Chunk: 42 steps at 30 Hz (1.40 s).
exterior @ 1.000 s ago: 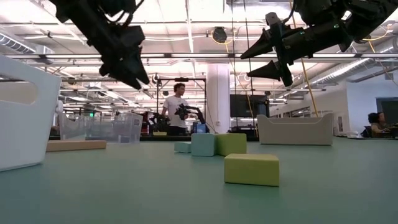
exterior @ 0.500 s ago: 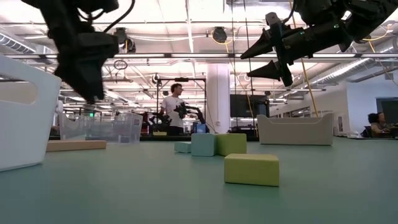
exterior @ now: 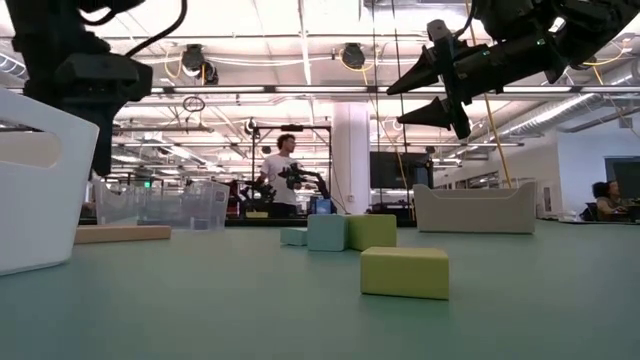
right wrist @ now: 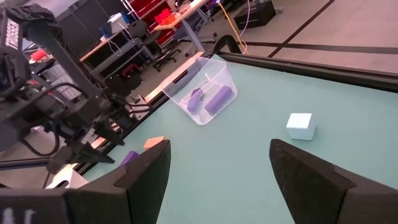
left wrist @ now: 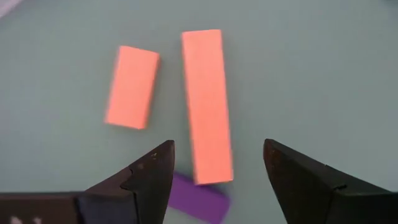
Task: Sort & place blocks by color
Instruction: Put the bottom light orange block into the black bin
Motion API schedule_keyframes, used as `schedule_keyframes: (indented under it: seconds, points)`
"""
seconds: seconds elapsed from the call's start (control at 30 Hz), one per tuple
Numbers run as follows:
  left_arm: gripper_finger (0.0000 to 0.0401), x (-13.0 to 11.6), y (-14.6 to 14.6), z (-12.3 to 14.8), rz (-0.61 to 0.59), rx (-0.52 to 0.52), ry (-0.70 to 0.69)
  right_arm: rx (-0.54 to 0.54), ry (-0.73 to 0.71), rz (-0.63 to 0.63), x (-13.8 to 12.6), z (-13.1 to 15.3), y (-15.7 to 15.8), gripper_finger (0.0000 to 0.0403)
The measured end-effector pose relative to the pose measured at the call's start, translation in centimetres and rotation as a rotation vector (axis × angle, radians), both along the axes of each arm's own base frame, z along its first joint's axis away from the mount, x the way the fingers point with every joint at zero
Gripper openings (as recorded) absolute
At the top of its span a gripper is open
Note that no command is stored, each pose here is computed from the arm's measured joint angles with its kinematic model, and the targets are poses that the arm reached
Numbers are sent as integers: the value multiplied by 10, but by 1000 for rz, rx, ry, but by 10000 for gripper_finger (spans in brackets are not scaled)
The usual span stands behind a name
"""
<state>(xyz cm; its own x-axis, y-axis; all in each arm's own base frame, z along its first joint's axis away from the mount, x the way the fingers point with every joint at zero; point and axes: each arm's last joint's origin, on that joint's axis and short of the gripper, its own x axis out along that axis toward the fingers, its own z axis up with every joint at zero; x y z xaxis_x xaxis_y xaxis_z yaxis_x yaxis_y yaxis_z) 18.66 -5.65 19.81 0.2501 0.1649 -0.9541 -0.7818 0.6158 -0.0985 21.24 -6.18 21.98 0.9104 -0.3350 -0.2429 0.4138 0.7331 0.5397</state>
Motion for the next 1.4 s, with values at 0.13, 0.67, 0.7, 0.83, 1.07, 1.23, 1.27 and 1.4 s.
schedule_keyframes:
  seconds: [0.13, 0.67, 0.7, 0.83, 1.07, 1.23, 1.27, 1.4]
  points:
    - [278, 5, -4, -17, 4, 1, 6, 0, 0, 0, 0, 0, 0, 263]
    - [255, 28, -4, -59, -43, 82, 120, 2, 7, 0, 0, -1, 0, 263]
    - [249, 29, -3, -60, -41, 81, 118, 2, 7, 0, 0, -1, 0, 263]
    - [240, 30, -2, -60, -52, 81, 117, 0, 1, 0, 0, 0, 0, 263]
    - [244, 32, 3, -60, -39, 81, 116, 0, 1, 0, 0, 0, 0, 263]
    - [183, 33, 11, -60, -13, 81, 118, 0, 1, 0, 0, 0, 0, 263]
    - [163, 34, 12, -60, -27, 80, 116, 0, 0, 0, 0, 0, 0, 263]
    - [125, 42, 13, -56, -101, 69, 61, 0, 0, 0, 0, 0, 0, 263]
